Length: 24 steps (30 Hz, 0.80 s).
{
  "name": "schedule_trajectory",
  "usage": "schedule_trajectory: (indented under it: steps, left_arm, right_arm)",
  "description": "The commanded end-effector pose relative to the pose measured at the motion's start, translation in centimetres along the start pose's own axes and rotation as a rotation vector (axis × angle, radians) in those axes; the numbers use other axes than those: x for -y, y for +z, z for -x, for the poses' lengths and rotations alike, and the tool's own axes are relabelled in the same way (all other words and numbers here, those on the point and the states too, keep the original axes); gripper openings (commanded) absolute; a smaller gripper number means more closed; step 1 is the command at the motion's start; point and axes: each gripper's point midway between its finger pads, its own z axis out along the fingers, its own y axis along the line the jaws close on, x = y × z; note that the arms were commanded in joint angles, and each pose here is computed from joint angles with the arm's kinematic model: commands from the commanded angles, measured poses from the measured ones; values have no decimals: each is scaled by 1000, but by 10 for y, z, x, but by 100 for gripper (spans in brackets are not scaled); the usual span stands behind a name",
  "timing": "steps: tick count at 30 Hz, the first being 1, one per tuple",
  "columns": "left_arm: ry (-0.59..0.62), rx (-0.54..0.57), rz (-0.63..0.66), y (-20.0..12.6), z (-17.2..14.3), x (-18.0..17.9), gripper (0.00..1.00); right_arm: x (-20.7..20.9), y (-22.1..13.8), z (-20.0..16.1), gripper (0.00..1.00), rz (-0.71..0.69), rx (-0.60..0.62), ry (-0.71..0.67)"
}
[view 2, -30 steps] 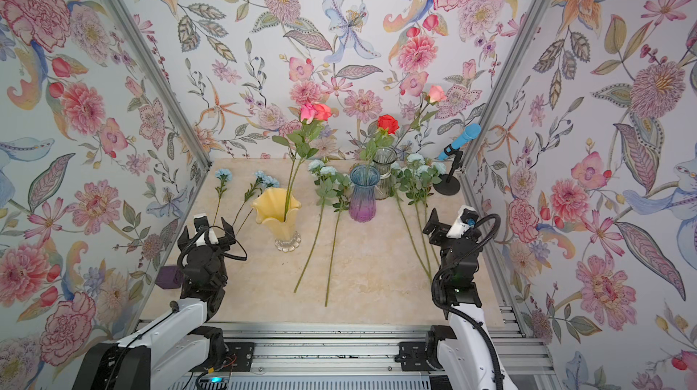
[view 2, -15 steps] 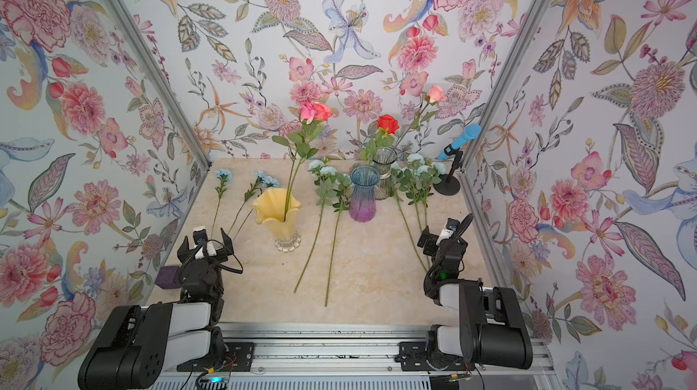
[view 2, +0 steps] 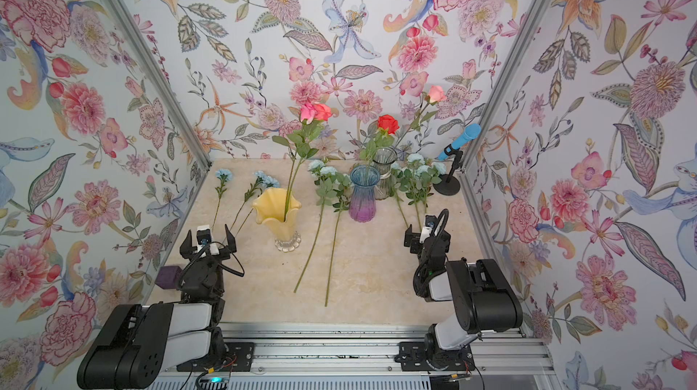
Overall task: Pick out blue flowers from the vase
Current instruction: Reset both arms
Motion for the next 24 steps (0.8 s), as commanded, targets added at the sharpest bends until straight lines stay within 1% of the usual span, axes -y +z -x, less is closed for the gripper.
schedule_trajectory:
  steps: [1,3,5,7,10,13,15,17,19,21,22,24]
  left_arm:
    - [-25,40,20,-14,1,-12,99]
    - [-22,28,8,-12,-1,-10,100]
    - [13,25,-68,-5,0,5,100]
    - [53,-4,-158,0,-3,26,100]
    - [0,31,-234,2,3,41,100]
    - [-73,70,-221,3,6,33,100]
    - [-102,53,-216,7,0,29,100]
    - [-79,24,-259,13,-11,39,100]
    - [-70,28,-297,18,-16,50,100]
    - [-63,-28,-268,24,-22,45,99]
    - [-61,-39,-262,24,-24,45,100]
    - [-71,2,-256,21,-19,43,100]
  right_arm:
    - [2,1,19,100,-24,69,-13]
    - [2,1,19,100,-24,70,-13]
    - [2,1,19,100,-24,70,-14]
    - [2,1,19,100,-23,69,-14]
    - [2,1,19,100,-25,68,-14]
    - [2,1,19,100,-25,69,-13]
    - [2,1,19,100,-25,68,-13]
    - [2,1,19,100,-25,69,-13]
    - [2,1,19,99,-25,68,-13]
    - [2,1,19,100,-24,68,-14]
    - [2,1,19,100,-24,67,-13]
    - [1,4,19,100,-13,59,-8]
